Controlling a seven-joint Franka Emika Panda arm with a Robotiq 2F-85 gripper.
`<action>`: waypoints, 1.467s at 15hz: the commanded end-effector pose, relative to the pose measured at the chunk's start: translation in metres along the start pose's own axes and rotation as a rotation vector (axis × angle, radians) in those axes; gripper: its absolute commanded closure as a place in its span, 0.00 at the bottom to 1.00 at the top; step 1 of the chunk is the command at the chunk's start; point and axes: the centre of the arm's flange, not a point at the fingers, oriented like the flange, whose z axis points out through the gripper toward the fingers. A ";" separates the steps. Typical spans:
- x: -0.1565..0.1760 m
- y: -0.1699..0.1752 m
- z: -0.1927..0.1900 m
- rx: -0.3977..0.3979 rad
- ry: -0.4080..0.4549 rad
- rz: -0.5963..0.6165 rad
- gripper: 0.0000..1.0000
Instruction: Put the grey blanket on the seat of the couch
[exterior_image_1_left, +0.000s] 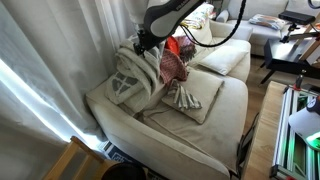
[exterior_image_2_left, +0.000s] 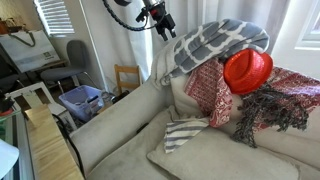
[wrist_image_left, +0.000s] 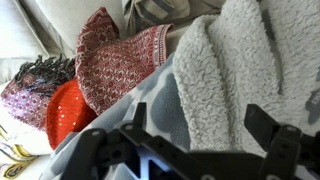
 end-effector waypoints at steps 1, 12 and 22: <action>0.019 -0.021 0.026 -0.098 0.063 -0.006 0.00; 0.043 -0.008 0.043 -0.253 0.084 -0.038 0.49; 0.074 0.049 -0.017 -0.256 0.029 0.002 1.00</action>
